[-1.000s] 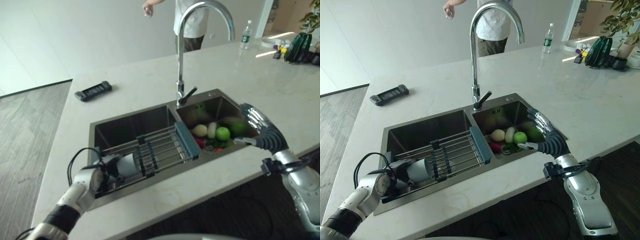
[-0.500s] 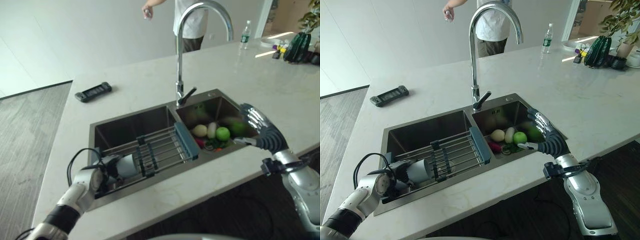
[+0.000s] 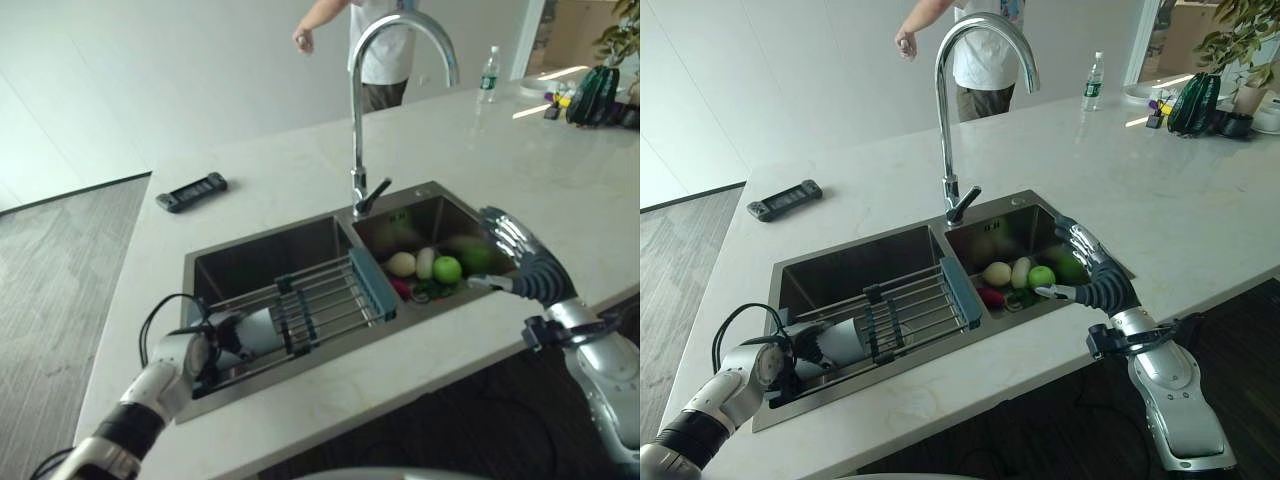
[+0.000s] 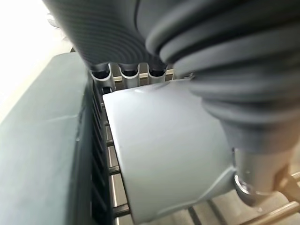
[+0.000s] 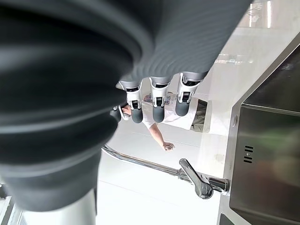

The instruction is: Place the dishes in the dishwasher.

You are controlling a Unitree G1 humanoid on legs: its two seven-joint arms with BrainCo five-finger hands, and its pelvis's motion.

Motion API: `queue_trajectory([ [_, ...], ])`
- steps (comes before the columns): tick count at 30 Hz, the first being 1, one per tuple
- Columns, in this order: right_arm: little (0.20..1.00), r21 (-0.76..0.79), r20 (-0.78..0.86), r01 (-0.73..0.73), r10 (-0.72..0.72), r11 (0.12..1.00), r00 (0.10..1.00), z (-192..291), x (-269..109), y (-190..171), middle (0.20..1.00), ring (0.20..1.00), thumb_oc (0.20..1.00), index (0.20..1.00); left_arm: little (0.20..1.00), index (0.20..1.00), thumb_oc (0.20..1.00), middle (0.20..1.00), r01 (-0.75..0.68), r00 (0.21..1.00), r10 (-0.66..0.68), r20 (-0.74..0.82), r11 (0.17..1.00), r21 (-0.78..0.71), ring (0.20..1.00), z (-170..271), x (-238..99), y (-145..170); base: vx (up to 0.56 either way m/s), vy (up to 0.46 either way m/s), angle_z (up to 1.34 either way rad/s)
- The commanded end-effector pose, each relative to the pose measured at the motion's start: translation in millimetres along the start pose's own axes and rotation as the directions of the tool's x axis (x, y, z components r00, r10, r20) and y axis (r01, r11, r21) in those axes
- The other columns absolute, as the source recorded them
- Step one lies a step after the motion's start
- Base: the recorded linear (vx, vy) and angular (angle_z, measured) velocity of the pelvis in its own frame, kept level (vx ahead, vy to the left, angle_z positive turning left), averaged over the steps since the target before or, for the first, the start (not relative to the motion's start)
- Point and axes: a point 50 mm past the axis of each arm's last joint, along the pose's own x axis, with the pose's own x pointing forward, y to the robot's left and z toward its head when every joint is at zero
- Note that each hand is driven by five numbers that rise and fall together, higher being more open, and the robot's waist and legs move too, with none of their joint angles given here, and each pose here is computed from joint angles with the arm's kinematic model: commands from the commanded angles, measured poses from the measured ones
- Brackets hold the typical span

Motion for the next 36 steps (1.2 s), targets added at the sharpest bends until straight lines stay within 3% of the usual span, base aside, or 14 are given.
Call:
queue_trajectory([
  [1, 1.000, -0.061, 0.186, 0.014, -0.002, 0.998, 0.983, 34.2, 18.0, -8.7, 1.000, 1.000, 1.000, 1.000, 0.200, 0.200, 0.200, 0.200, 0.056, 0.998, -0.055, -0.021, 0.997, 0.045, 0.200, -7.4, 5.7, -11.3, 0.00, 0.000, 0.00],
  [9, 1.000, -0.062, 0.182, 0.035, -0.023, 0.997, 0.983, 32.5, 14.8, -9.7, 1.000, 1.000, 1.000, 1.000, 0.200, 0.200, 0.200, 0.200, -0.134, 0.984, 0.136, 0.114, 0.991, -0.032, 0.200, -0.3, -10.9, 24.8, 0.00, 0.000, 0.00],
  [14, 1.000, -0.070, 0.171, 0.071, -0.058, 0.995, 0.984, 32.3, 9.2, -13.7, 1.000, 1.000, 1.000, 1.000, 0.200, 0.200, 0.200, 0.200, -0.344, 0.906, 0.379, 0.188, 0.918, -0.196, 0.200, -2.6, -41.9, 64.9, 0.00, -0.001, 0.01],
  [15, 1.000, -0.070, 0.168, 0.083, -0.070, 0.994, 0.983, 32.5, 7.6, -14.5, 1.000, 1.000, 1.000, 1.000, 0.200, 0.200, 0.200, 0.200, -0.431, 0.847, 0.488, 0.213, 0.863, -0.262, 0.200, -3.5, -54.7, 78.1, 0.01, -0.006, 0.10],
  [18, 1.000, -0.069, 0.160, 0.100, -0.088, 0.993, 0.983, 30.9, 5.9, -16.3, 1.000, 1.000, 1.000, 1.000, 0.200, 0.200, 0.200, 0.200, -0.538, 0.759, 0.616, 0.211, 0.776, -0.329, 0.200, -6.8, -69.4, 92.6, 0.02, -0.014, 0.19],
  [26, 1.000, -0.058, 0.142, 0.129, -0.120, 0.990, 0.983, 28.3, 1.2, -16.4, 1.000, 1.000, 1.000, 1.000, 0.200, 0.200, 0.200, 0.200, -0.725, 0.442, 0.888, 0.124, 0.435, -0.534, 0.200, -20.2, -110.3, 109.6, 0.01, -0.009, 0.02],
  [28, 1.000, -0.052, 0.140, 0.139, -0.131, 0.989, 0.982, 27.0, -0.4, -15.0, 1.000, 1.000, 1.000, 1.000, 0.200, 0.200, 0.200, 0.200, -0.676, 0.323, 0.943, 0.080, 0.289, -0.677, 0.200, -21.7, -123.4, 113.9, 0.02, -0.052, 0.11],
  [31, 1.000, -0.033, 0.157, 0.168, -0.161, 0.985, 0.974, 26.7, -2.6, -10.3, 1.000, 1.000, 1.000, 1.000, 0.200, 0.200, 0.200, 0.200, -0.429, 0.194, 0.981, 0.025, 0.108, -0.897, 0.200, -15.1, -140.0, 111.7, 0.01, -0.105, 0.11],
  [33, 1.000, -0.019, 0.174, 0.190, -0.183, 0.982, 0.967, 28.6, -4.8, -7.2, 1.000, 1.000, 1.000, 1.000, 0.200, 0.200, 0.200, 0.200, -0.251, 0.157, 0.988, 0.006, 0.046, -0.967, 0.200, -5.8, -144.7, 104.2, 0.00, -0.171, 0.20],
  [36, 1.000, -0.009, 0.185, 0.199, -0.194, 0.980, 0.963, 30.3, -6.4, -4.8, 1.000, 1.000, 1.000, 1.000, 0.200, 0.200, 0.200, 0.200, -0.121, 0.143, 0.990, 0.007, 0.024, -0.992, 0.200, -0.8, -147.6, 100.0, 0.00, -0.198, 0.20],
])
